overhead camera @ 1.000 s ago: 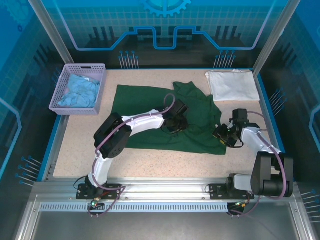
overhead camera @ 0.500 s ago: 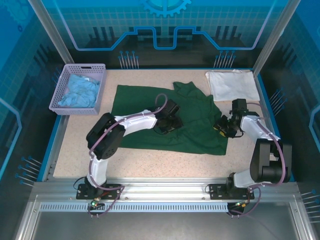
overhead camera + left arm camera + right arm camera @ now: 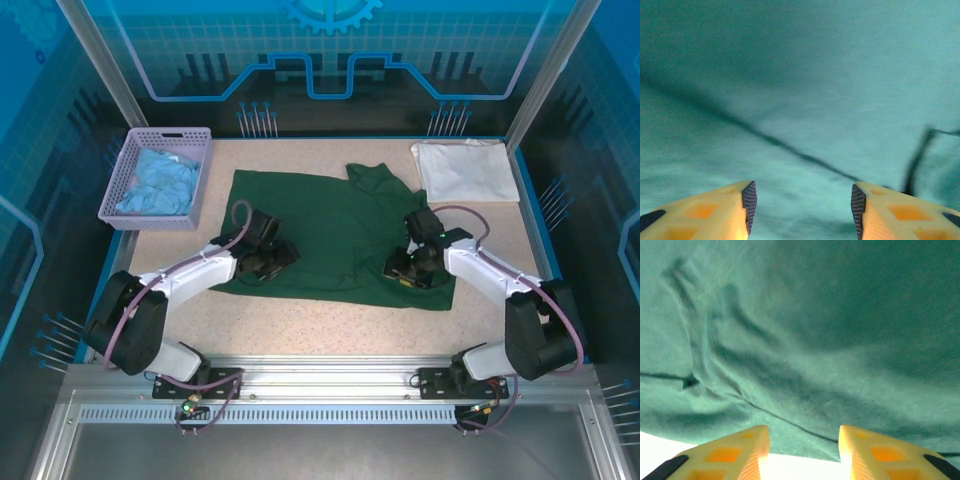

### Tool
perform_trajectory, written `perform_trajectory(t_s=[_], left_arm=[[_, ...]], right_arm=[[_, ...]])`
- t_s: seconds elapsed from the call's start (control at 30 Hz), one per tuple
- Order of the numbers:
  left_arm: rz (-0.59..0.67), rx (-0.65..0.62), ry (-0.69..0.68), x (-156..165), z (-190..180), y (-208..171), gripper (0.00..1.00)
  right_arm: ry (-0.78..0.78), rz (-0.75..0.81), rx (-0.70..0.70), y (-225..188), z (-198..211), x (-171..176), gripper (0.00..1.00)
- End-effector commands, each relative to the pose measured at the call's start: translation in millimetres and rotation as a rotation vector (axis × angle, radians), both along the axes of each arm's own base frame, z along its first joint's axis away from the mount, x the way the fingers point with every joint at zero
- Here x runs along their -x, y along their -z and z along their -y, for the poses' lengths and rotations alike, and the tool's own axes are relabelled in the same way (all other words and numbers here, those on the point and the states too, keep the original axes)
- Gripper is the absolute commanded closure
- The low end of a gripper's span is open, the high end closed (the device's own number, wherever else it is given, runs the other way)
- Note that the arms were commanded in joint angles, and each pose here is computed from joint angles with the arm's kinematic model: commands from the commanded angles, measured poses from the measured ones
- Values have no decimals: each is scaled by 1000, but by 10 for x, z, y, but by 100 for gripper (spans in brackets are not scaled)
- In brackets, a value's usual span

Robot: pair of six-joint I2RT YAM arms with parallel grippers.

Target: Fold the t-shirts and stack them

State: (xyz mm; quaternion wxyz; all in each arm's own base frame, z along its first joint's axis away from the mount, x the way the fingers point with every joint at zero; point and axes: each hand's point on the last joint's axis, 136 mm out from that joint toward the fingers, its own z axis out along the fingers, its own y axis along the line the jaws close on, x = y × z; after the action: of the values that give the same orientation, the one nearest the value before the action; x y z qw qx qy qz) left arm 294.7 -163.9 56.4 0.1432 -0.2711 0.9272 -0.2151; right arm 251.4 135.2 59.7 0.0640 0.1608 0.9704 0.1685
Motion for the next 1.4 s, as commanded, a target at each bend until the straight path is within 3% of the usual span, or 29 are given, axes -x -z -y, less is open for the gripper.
perform_trajectory(t_s=[0.0,0.17,0.57,0.63,0.7,0.87,0.97,1.1,1.23,1.37], left_arm=[[-45,34,-37,161,-267,210,46],[-63,-24,-192,233,-839,412,45],[-38,-109,-396,579,-1490,277,42],[-16,-95,-389,608,-1484,221,42],[23,-65,-357,574,-1425,84,42],[144,-97,-213,415,-1266,-462,41],[161,-129,-51,367,-947,-613,43],[102,-43,69,351,-512,-413,54],[32,-36,38,330,-486,-57,55],[-44,-104,-14,374,-627,240,54]], right_arm=[[72,-30,61,170,131,42,57],[150,-136,114,530,365,141,56],[356,-175,124,517,691,398,49],[353,-145,86,452,693,366,39],[309,-73,44,261,615,252,35],[172,160,64,-316,320,118,35],[74,218,21,-349,-76,213,39],[-55,191,44,-188,-538,322,55],[-126,150,87,-8,-844,306,57],[-99,80,177,245,-808,286,58]])
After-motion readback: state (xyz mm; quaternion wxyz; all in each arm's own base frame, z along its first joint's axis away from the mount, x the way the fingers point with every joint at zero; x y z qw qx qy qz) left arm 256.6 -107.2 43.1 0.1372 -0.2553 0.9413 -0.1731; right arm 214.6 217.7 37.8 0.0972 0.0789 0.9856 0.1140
